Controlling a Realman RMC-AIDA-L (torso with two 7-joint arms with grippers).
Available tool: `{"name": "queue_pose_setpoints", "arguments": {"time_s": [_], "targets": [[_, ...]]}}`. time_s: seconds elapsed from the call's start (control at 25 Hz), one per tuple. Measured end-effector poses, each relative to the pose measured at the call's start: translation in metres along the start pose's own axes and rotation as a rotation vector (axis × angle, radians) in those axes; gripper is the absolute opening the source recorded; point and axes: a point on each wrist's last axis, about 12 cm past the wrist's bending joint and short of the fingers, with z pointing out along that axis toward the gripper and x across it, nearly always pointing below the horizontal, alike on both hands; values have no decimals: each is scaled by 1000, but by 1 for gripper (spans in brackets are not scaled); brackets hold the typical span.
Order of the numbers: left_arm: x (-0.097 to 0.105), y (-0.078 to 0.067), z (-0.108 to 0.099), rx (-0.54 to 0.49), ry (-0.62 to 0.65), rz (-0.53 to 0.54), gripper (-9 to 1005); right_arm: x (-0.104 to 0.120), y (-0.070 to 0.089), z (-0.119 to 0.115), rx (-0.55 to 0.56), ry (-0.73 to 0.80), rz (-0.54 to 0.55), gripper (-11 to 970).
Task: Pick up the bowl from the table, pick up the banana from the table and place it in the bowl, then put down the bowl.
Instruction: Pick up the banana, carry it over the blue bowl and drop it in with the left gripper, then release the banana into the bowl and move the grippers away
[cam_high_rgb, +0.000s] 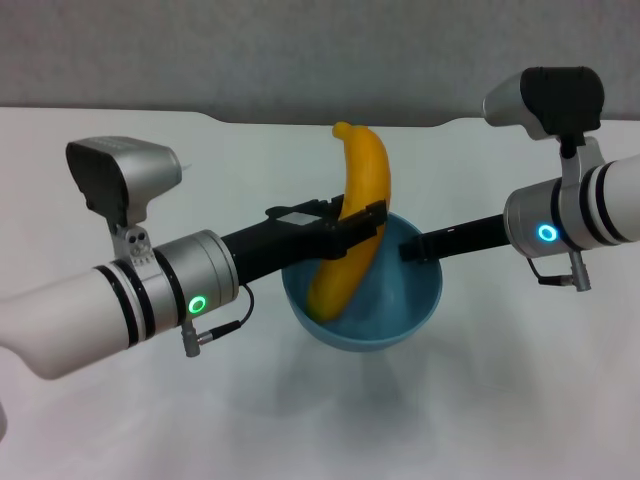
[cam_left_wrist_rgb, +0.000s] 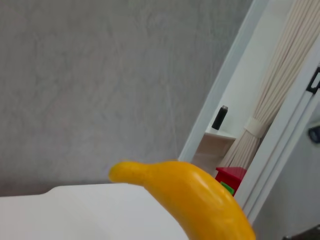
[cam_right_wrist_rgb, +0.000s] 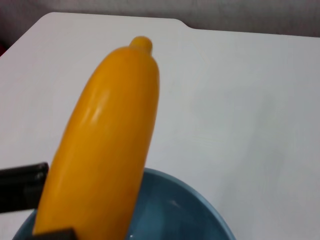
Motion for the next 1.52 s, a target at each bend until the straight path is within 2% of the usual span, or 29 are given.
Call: {"name": "queue_pose_setpoints", "arguments": {"time_s": [0.4,0.64,0.72,0.92,1.0,1.04,1.08,1.24,1.44,1.52], "targets": [[1,-2,0,15,0,15,521,-1,-3,-1,13,1,0,33],[1,-2,0,19,0,17,752,-1,-7,-3,27,1,3,40],[0,-2,0,17,-2,16,779,0,-8,-3,31,2,5,43],[-9,13,-11,-38,-59,-16,846,5,-13,-3,47,22,17,49],[-14,25,-21,-88,-94,-31,872,9,-18,-4,67,47,25,51],[-14,25,-21,-88,-94,-31,886,9,-18,-4,67,47,25,52],[-18,43,-35,-157,-135,-49,899,11,-20,-4,76,59,29,54],[-19,61,-49,-228,-164,-59,895,13,-21,-2,78,73,39,58],[-16,75,-59,-301,-157,7,894,6,-22,2,86,97,49,64],[-14,76,-60,-310,-150,20,894,4,-22,4,90,97,47,67]]}}
